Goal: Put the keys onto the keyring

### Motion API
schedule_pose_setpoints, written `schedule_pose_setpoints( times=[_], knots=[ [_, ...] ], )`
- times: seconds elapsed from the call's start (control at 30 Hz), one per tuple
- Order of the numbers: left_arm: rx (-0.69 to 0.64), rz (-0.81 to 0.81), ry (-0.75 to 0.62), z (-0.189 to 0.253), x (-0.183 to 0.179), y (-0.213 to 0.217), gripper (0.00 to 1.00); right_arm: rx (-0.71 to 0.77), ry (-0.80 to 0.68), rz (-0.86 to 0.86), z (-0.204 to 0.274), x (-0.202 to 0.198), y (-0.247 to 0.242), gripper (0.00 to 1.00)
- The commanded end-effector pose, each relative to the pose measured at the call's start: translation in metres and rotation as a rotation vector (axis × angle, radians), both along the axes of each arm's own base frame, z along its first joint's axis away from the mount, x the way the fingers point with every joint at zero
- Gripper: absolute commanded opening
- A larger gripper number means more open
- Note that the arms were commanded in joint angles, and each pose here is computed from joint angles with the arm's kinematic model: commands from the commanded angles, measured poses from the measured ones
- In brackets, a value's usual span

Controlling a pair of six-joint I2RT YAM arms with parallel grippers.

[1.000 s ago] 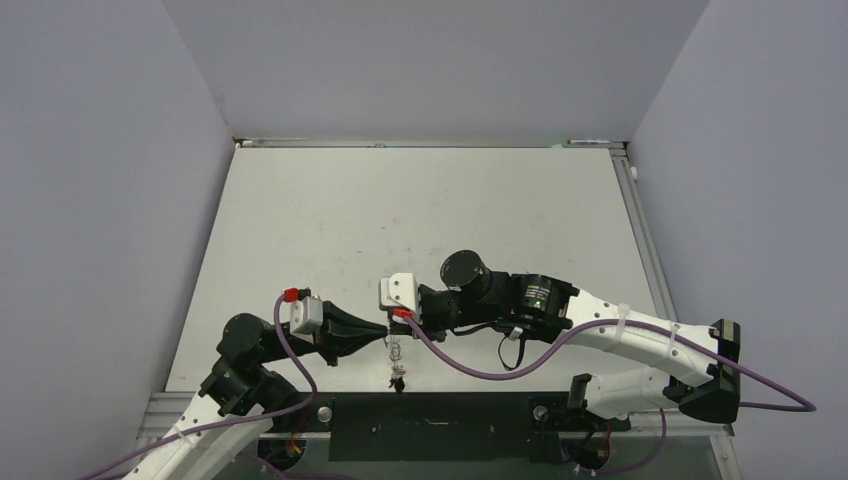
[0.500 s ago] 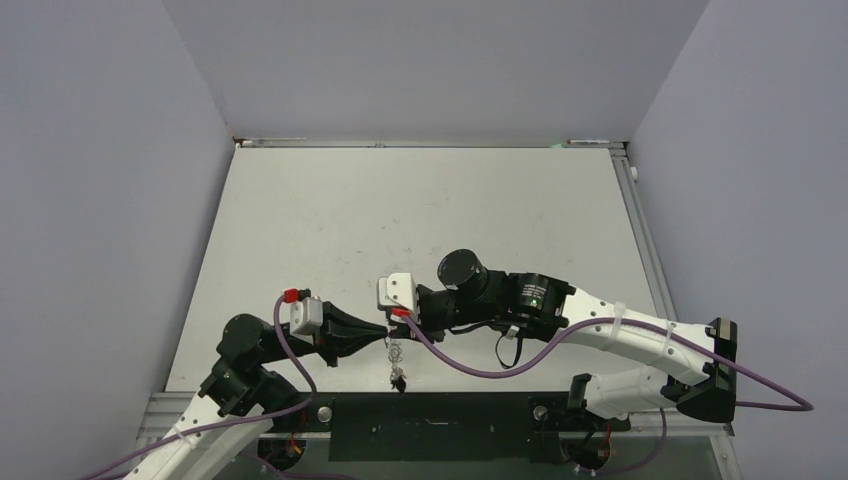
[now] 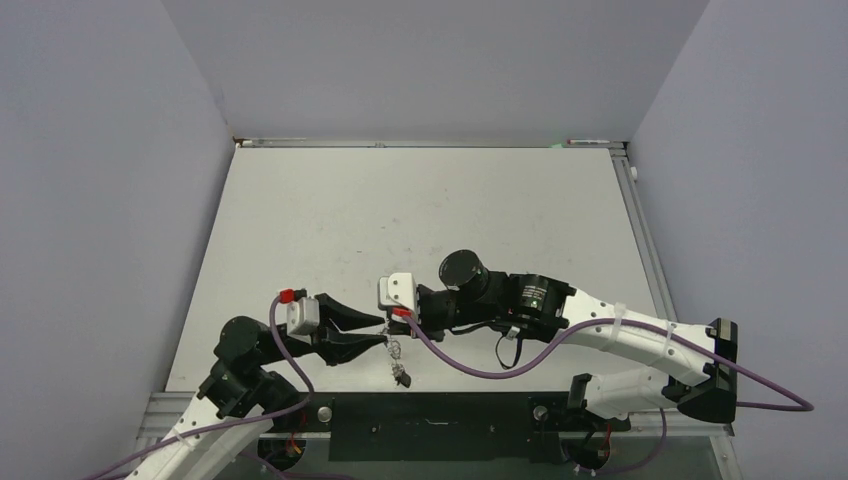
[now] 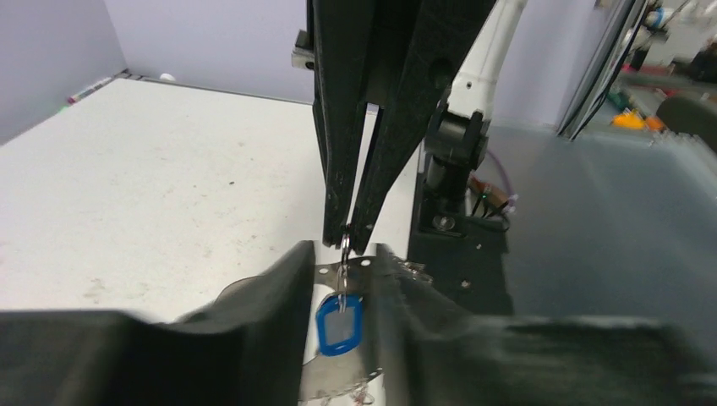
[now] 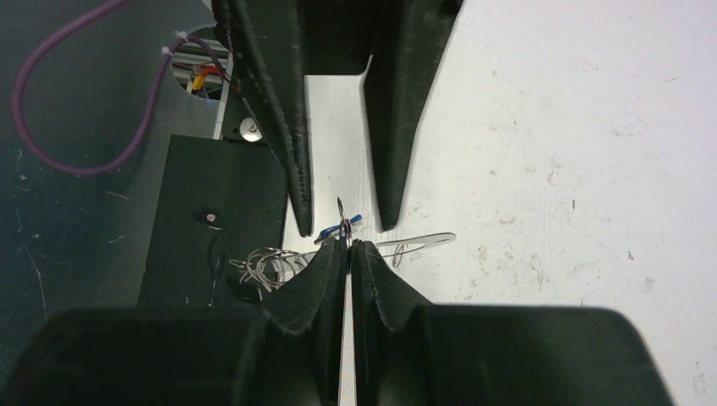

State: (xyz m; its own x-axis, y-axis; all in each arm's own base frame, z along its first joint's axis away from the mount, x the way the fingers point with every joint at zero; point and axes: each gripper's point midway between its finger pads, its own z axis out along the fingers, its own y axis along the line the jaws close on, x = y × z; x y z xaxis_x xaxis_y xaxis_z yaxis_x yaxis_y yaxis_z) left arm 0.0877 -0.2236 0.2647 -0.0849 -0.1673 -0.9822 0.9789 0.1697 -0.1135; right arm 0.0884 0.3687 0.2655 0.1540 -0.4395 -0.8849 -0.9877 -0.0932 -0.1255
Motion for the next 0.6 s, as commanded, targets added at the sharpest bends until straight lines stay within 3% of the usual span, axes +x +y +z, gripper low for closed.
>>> schedule_pose_setpoints(
  times=[0.0,0.07,0.2,0.57],
  knots=[
    [-0.068,0.053,-0.078,0.023,0.003,0.007,0.47,0.141,-0.033,-0.024,0.031,0.004,0.002,0.05],
    [-0.088,0.056,-0.101,0.028,0.0,0.01,0.57,0.184,-0.035,-0.033,0.037,0.003,0.0,0.05],
    [-0.126,0.064,-0.138,0.035,-0.005,0.015,0.63,0.253,-0.022,-0.042,0.044,-0.001,-0.006,0.05],
    [-0.125,-0.008,-0.136,0.033,-0.012,0.009,0.46,0.327,0.017,-0.021,0.053,-0.012,-0.01,0.05]
  ],
)
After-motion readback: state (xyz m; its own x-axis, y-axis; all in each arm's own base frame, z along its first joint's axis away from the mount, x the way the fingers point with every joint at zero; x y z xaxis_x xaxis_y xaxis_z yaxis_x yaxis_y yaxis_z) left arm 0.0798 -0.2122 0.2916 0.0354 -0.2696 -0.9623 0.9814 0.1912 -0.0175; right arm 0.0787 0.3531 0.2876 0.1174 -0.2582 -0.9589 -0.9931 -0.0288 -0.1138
